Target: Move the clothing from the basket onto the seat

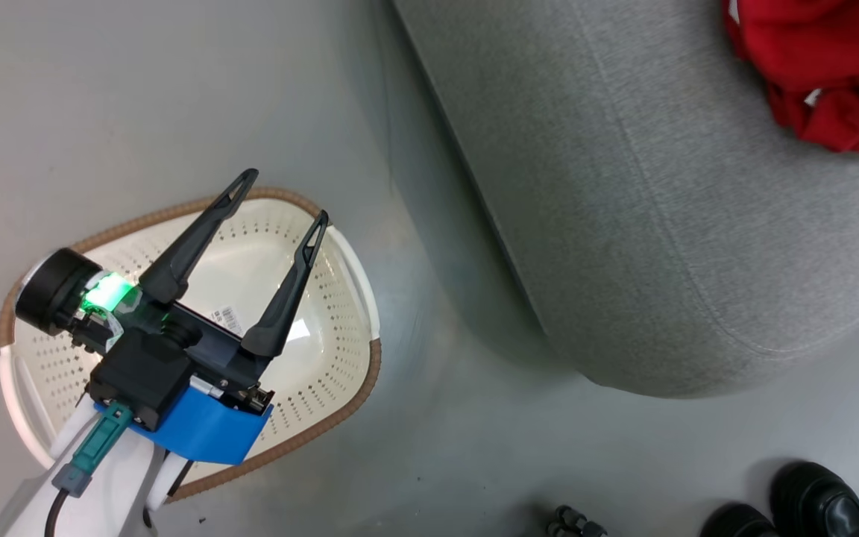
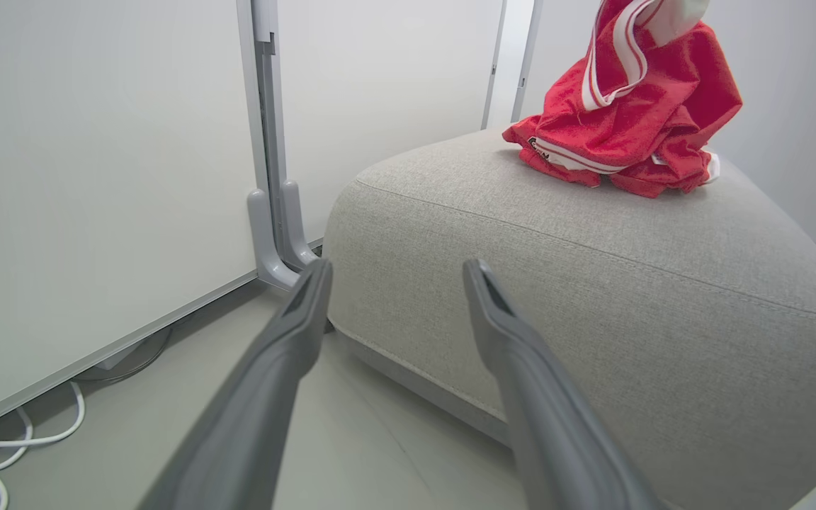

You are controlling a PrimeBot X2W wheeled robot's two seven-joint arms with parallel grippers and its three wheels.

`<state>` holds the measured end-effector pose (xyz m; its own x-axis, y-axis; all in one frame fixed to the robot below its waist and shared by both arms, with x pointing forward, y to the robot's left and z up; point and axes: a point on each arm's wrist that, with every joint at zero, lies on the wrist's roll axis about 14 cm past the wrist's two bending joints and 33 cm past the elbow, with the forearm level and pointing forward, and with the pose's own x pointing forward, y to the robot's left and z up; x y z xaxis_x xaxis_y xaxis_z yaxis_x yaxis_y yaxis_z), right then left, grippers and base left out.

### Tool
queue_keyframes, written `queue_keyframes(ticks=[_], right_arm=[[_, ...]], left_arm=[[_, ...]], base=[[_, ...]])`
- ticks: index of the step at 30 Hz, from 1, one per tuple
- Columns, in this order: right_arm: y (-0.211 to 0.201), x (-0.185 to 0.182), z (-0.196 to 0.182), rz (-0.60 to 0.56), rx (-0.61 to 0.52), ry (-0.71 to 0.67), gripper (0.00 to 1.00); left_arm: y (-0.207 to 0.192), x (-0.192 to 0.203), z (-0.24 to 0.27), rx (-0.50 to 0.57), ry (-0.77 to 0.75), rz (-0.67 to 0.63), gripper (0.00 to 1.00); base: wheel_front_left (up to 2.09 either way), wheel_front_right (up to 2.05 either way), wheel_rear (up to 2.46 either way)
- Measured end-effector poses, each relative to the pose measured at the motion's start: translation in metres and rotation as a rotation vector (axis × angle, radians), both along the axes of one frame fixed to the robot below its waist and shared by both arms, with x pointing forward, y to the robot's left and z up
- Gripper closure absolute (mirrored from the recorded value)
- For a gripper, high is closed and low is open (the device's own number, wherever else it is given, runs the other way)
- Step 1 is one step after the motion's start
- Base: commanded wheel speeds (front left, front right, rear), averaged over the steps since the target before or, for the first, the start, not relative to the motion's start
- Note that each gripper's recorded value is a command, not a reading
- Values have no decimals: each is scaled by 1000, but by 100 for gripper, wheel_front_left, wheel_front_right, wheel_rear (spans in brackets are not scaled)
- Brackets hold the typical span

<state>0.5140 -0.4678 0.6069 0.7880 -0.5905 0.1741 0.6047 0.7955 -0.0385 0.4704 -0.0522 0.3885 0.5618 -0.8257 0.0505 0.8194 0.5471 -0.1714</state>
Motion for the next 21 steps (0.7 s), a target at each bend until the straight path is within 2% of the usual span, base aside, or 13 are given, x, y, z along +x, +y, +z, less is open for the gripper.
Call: queue_keyframes(ticks=[4, 8, 11, 14, 15, 17, 18, 19, 21], right_arm=[[7, 2, -74, -8, 78, 137, 100], [6, -8, -128, -36, 122, 270, 100], [6, -14, -154, -52, 168, 312, 100], [6, -14, -161, -54, 174, 325, 100], [6, -15, -165, -56, 179, 331, 95], [5, -15, -164, -57, 181, 331, 55], [5, -14, -163, -57, 181, 327, 18], [5, -13, -162, -55, 180, 324, 0], [7, -12, -162, -48, 187, 323, 0]], left_arm=[[8, 3, -15, 10, 23, 16, 0], [19, 6, -25, 32, 38, 40, 0], [25, 7, -28, 40, 43, 54, 0], [27, 8, -29, 44, 45, 59, 0], [27, 9, -27, 43, 40, 63, 0], [27, 10, -26, 43, 38, 65, 0], [27, 10, -25, 41, 37, 66, 0], [26, 10, -24, 40, 37, 67, 0], [25, 9, -23, 38, 37, 67, 0]], base=[[0, 0, 0], [0, 0, 0], [0, 0, 0], [0, 0, 0], [0, 0, 0], [0, 0, 0], [0, 0, 0], [0, 0, 0], [0, 0, 0]])
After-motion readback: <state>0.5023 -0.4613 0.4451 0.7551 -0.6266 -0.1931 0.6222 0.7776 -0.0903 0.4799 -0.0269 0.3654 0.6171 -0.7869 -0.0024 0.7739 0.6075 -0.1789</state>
